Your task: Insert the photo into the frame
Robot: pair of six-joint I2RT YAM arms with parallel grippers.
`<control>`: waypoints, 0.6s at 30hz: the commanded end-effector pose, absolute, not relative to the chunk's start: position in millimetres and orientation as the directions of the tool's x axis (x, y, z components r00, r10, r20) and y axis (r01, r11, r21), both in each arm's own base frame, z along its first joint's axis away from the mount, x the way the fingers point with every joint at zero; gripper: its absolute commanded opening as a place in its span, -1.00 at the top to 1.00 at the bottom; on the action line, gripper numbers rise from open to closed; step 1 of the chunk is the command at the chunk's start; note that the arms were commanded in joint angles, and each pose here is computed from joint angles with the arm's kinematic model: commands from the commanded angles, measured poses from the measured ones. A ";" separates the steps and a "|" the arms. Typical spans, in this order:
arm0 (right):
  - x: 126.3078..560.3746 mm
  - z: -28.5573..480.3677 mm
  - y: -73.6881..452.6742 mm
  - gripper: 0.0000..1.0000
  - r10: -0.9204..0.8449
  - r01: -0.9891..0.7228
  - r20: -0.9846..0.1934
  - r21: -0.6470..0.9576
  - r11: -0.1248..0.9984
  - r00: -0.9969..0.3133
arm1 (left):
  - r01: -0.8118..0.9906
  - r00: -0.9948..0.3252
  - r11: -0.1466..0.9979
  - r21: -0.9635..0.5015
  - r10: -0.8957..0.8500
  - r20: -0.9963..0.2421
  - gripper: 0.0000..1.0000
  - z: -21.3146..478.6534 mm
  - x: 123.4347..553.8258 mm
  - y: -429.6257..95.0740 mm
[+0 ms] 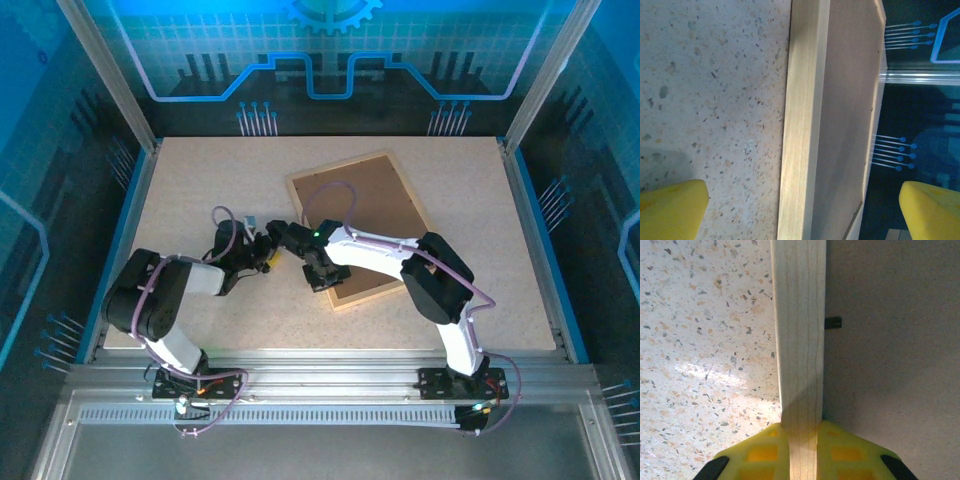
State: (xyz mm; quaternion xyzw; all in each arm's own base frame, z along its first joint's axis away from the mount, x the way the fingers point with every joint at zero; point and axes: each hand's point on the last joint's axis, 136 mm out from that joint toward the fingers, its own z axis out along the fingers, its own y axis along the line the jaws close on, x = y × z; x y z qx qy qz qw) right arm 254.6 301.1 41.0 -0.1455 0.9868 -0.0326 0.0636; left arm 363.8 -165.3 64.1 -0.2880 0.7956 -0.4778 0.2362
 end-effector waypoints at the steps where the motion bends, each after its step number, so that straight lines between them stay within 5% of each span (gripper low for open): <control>1: 261.4 68.6 297.8 0.68 -0.249 -0.242 -0.160 -0.057 0.968 -0.955 | -0.245 -0.749 0.333 -0.910 -0.662 -0.041 -0.98 50.9 355.6 -184.3; 18: 271.0 100.9 296.2 0.67 -0.255 -0.250 -0.233 -0.052 0.967 -0.938 | -0.250 -0.781 0.340 -0.907 -0.624 -0.019 -0.98 52.7 349.9 -201.9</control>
